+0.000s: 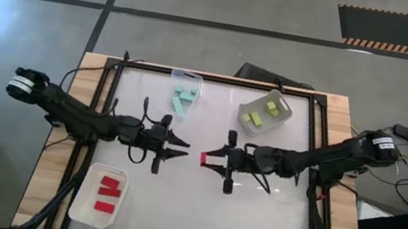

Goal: Sort & place blocks by color
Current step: Put the red block into the white bin

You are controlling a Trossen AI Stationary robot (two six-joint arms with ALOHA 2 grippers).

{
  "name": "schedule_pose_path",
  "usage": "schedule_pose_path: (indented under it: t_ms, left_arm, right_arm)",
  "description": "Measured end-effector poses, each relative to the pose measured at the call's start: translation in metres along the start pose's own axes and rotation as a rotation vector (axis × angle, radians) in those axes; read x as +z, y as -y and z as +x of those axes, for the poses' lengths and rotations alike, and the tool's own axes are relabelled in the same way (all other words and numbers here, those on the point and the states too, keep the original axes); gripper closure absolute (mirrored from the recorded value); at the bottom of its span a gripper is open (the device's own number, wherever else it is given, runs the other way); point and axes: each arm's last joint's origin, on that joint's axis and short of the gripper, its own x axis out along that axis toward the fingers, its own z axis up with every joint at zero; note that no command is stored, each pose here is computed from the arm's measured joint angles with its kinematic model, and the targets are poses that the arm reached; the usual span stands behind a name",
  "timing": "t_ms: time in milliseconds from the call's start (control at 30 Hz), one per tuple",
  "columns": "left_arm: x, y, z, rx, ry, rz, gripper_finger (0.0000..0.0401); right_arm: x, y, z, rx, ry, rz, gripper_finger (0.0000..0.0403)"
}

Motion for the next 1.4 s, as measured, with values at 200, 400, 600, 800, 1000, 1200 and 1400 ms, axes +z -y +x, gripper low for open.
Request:
schedule_pose_path:
  t_ms: [200, 400, 600, 800, 1000, 1200, 1400]
  left_arm:
    - [-0.005, 0.001, 0.011, -0.001, 0.01, -0.03, 0.022]
    - [-0.014, 0.002, 0.022, -0.023, 0.073, -0.042, 0.0165]
    - [-0.024, 0.004, 0.036, -0.06, 0.156, -0.052, 0.0159]
    - [-0.032, 0.007, 0.05, -0.077, 0.188, -0.055, 0.0159]
    - [-0.035, 0.01, 0.059, -0.067, 0.18, -0.022, 0.0172]
    - [-0.038, 0.008, 0.057, -0.032, 0.171, -0.031, 0.0252]
    - [-0.039, 0.008, 0.058, -0.021, 0.145, -0.032, 0.028]
  right_arm:
    - [-0.007, 0.004, 0.01, 0.039, 0.019, -0.005, 0.029]
    - [-0.005, 0.005, 0.011, 0.031, 0.046, -0.005, 0.029]
    - [-0.002, 0.008, 0.01, 0.017, 0.072, 0.0, 0.029]
    - [-0.003, 0.014, 0.011, -0.013, 0.065, 0.041, 0.029]
    - [-0.004, 0.015, 0.011, -0.039, 0.052, 0.043, 0.029]
    - [-0.005, 0.015, 0.011, -0.042, 0.036, 0.039, 0.029]
    - [-0.007, 0.016, 0.011, -0.048, 0.023, 0.055, 0.025]
